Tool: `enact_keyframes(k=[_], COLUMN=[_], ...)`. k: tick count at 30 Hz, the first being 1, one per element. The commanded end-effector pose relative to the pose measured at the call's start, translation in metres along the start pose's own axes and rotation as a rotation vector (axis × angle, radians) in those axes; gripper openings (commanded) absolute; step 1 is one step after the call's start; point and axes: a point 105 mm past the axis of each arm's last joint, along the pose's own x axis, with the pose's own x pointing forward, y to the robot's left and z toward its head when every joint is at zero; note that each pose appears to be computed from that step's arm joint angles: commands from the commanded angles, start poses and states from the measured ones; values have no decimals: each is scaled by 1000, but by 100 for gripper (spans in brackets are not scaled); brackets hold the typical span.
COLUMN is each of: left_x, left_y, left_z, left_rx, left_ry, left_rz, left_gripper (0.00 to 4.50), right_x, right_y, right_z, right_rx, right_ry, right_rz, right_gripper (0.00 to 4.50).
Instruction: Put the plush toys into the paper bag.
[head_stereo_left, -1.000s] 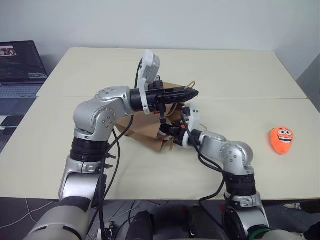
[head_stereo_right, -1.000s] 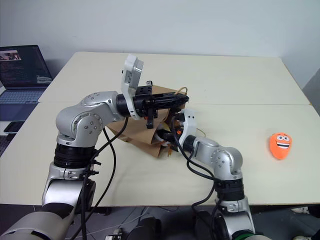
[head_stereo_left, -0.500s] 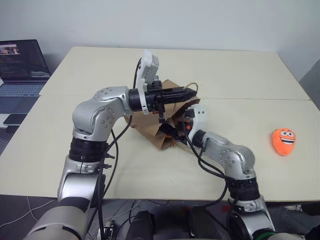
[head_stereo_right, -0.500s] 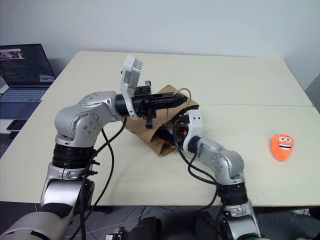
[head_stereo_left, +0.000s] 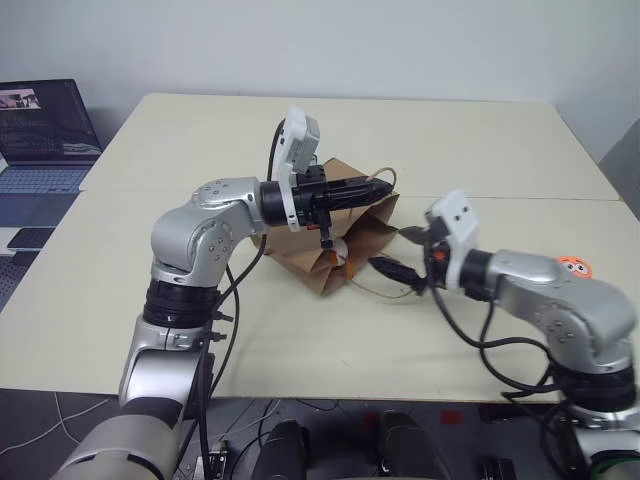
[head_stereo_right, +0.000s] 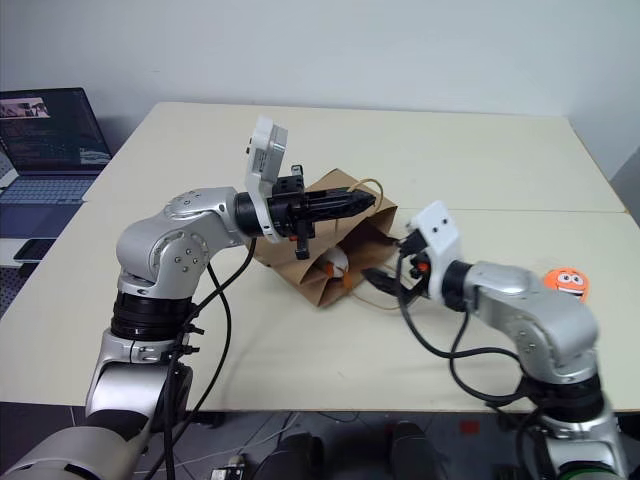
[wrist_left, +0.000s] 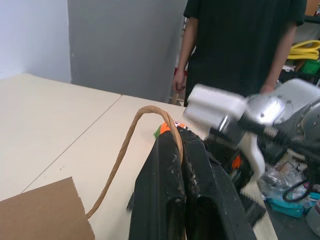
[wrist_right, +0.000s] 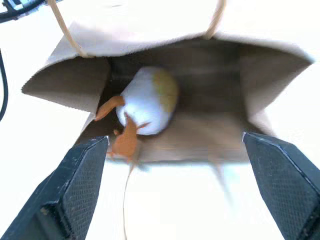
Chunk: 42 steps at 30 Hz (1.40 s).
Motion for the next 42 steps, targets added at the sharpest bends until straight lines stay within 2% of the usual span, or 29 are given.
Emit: enact_keyframes(k=[1,4,6,12,17,19,22,28,31,35,42], left_x=[2,3,5,13,16,16,16,14,12,10,3], left_y=[-6,-8,-9,-13,-15,-15,-15,-13,-11,-10,-6], left_z=[6,5,5,-2,-6,-7,-7,-7,-6,-6,-6], left_rx=[36,45,47,54,56,57,59,67,71,73,85], left_ry=[-20,-25,-31,-37,-38,-37,-36,-28,-26,-21,2], left_rz=[-19,-25,-30,-45,-51,-52,-53,-53,-44,-36,-24], left_gripper=[0,0,0,0,0,0,0,0,0,0,0], right_x=[-38,-73,-91,-135,-173,-178,-180,-166,-160,-152,-145], right_y=[-31,-77,-97,-126,-142,-140,-141,-143,-141,-139,-138], right_z=[16,3,-7,-53,-90,-101,-112,-124,-133,-137,-124], right_rx=[-95,-145,-162,-148,-40,18,140,468,534,550,483], right_ry=[-47,17,40,181,301,337,321,162,155,153,130], right_rz=[-134,-392,-508,-707,-870,-876,-901,-881,-864,-848,-813], right_gripper=[446,446,446,446,446,446,446,446,446,356,94])
